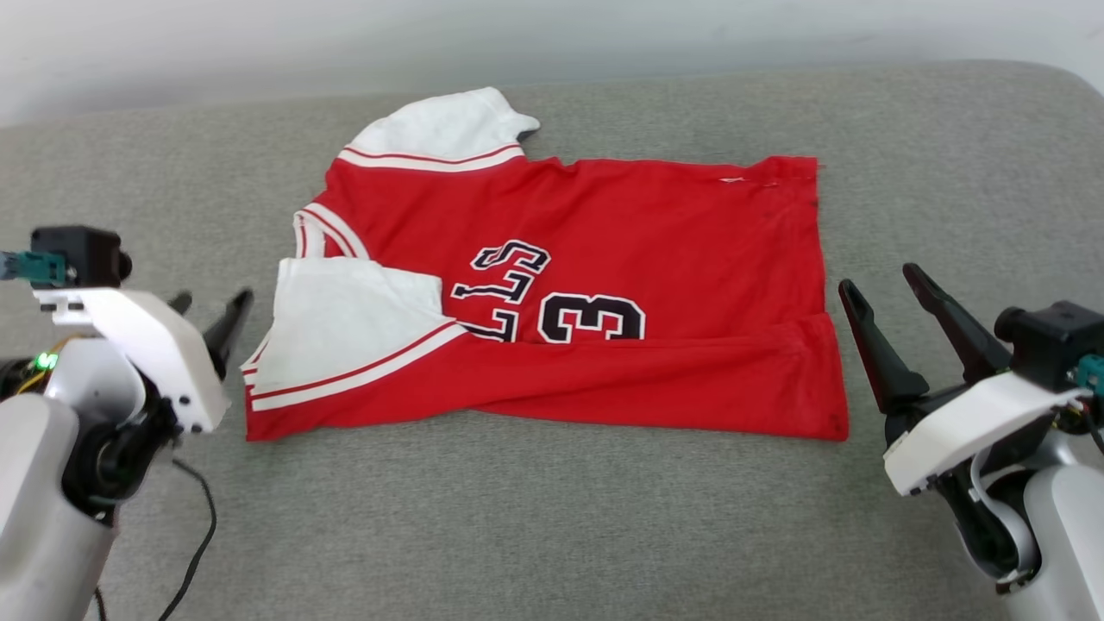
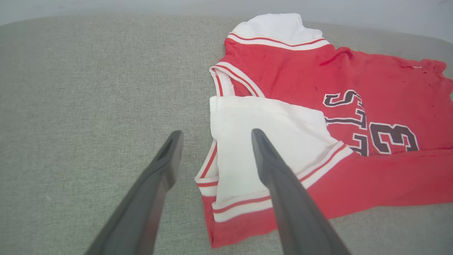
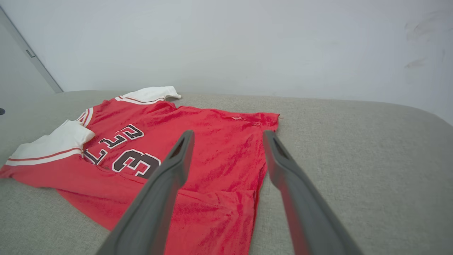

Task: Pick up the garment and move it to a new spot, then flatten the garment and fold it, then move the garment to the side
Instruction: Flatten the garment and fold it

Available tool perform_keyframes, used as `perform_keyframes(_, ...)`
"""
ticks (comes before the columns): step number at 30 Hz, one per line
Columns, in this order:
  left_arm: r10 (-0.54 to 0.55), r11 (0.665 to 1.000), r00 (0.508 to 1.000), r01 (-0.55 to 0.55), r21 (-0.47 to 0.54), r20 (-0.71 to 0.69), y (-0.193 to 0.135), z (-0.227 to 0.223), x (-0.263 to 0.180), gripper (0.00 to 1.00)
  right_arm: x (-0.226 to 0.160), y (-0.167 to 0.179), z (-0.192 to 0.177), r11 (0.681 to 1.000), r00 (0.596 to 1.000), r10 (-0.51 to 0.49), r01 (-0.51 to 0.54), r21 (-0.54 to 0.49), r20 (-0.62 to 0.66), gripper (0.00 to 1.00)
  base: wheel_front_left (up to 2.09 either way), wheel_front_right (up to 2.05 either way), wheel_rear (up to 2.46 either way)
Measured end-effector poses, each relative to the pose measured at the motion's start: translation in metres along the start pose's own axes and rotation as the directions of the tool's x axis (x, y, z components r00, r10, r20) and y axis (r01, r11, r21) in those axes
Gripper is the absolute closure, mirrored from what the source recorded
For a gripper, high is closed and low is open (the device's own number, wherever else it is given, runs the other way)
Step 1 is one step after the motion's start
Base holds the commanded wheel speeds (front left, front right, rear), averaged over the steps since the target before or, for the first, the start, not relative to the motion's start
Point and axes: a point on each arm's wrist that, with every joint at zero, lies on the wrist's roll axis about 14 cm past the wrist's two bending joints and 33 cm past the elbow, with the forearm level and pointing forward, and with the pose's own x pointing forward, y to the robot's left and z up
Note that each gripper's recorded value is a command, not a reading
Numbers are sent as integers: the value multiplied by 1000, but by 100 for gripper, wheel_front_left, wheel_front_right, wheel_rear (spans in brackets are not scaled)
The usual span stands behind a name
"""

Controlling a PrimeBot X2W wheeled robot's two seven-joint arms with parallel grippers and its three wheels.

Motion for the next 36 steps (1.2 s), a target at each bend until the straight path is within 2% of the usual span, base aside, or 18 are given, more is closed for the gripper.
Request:
perform_keyframes(4, -20, 1000, 982, 24, 18, -190, -4, -32, -7, 0, -11, -3, -4, 999, 1000, -29, 29, 17, -10, 0, 0, 0, 0)
perform_keyframes(11, 18, 999, 916, -32, -28, -400, 8, -81, -4, 0, -12, -9, -21, 997, 997, -64, 66, 43, -52, 0, 0, 0, 0)
perform_keyframes(18, 3, 996, 872, -45, -74, -489, 8, -107, 14, 0, -7, -18, -40, 993, 990, -93, 99, 57, -102, 0, 0, 0, 0)
perform_keyframes(19, -6, 996, 868, -40, -82, -497, 7, -109, 16, 16, -7, -20, -42, 993, 989, -99, 105, 57, -108, 0, 0, 0, 0)
perform_keyframes(20, -15, 996, 864, -34, -88, -502, 5, -110, 17, 57, -8, -23, -45, 992, 988, -106, 113, 60, -116, 0, 0, 0, 0)
perform_keyframes(21, -23, 995, 862, -28, -93, -506, 4, -111, 18, 89, -9, -26, -47, 991, 986, -114, 122, 60, -123, 0, 0, 0, 0)
perform_keyframes(22, -31, 995, 863, -23, -102, -505, 3, -111, 19, 100, -10, -29, -47, 989, 984, -122, 131, 65, -129, 0, 0, 0, 0)
perform_keyframes(27, -78, 991, 876, 18, -130, -476, -11, -110, 18, 100, -15, -42, -46, 981, 976, -153, 169, 95, -152, 0, 0, 0, 0)
perform_keyframes(30, -84, 991, 890, 27, -132, -448, -13, -104, 15, 100, -21, -48, -59, 976, 956, -157, 189, 111, -248, 0, 0, 0, 0)
perform_keyframes(36, -98, 993, 933, 68, -98, -346, -23, -81, 9, 100, -41, -50, -101, 972, 841, -109, 202, 121, -529, 0, 0, 0, 0)
